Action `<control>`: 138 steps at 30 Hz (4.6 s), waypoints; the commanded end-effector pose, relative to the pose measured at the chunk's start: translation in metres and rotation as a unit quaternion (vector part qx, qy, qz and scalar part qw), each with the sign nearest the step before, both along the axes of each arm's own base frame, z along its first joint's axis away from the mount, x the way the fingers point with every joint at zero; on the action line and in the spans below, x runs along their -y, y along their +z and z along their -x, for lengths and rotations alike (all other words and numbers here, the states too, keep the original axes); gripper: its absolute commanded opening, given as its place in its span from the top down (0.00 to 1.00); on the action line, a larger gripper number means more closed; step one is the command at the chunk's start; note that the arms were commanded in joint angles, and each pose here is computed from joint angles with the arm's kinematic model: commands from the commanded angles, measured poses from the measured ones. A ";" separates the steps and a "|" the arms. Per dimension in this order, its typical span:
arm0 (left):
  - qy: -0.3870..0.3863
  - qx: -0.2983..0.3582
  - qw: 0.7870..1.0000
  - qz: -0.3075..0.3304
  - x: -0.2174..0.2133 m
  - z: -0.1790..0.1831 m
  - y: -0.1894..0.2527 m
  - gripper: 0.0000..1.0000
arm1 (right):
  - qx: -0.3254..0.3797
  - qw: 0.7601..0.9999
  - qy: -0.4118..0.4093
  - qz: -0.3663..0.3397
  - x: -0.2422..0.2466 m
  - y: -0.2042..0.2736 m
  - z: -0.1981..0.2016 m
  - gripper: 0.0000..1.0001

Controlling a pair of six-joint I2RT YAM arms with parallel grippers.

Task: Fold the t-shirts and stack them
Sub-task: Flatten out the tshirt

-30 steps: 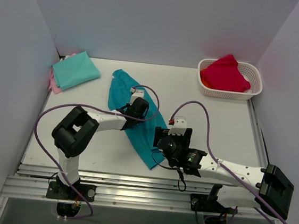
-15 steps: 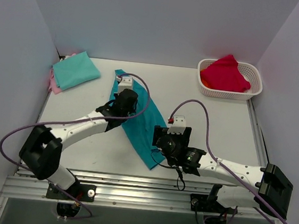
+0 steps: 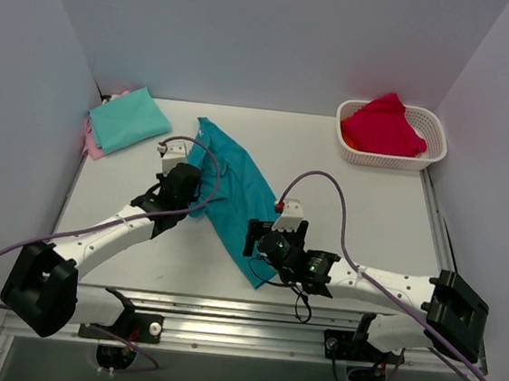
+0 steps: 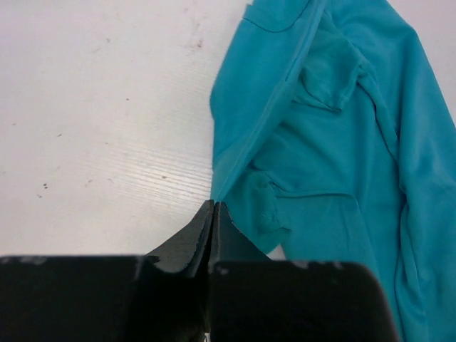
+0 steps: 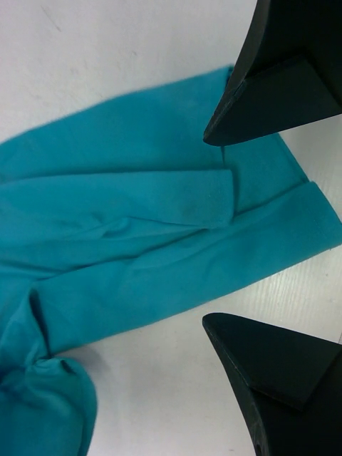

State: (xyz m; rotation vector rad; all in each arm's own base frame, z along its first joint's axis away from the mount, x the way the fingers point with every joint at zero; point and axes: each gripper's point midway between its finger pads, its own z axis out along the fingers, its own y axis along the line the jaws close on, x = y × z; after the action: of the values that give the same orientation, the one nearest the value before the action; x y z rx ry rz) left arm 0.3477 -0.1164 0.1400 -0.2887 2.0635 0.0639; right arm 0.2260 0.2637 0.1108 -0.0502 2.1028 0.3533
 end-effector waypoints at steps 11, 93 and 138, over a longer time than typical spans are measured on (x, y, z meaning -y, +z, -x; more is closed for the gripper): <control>0.041 0.049 0.997 0.049 -0.030 0.001 0.028 0.98 | -0.099 0.994 -0.033 -0.009 -0.007 -0.081 0.038 0.00; -0.042 0.361 0.910 0.200 -0.087 0.150 0.355 0.98 | 0.232 0.959 -0.055 -0.155 0.108 0.344 0.043 1.00; -0.110 0.079 0.982 0.131 0.001 -0.377 -0.010 0.98 | 0.057 0.955 -0.287 0.042 0.153 -0.027 -0.452 1.00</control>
State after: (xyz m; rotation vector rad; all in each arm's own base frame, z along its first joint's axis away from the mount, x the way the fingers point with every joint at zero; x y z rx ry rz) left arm 0.7138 -0.1199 0.0896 -0.2677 2.0049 -0.3139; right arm 0.6665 0.1121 0.0770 0.4538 1.9535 -0.1038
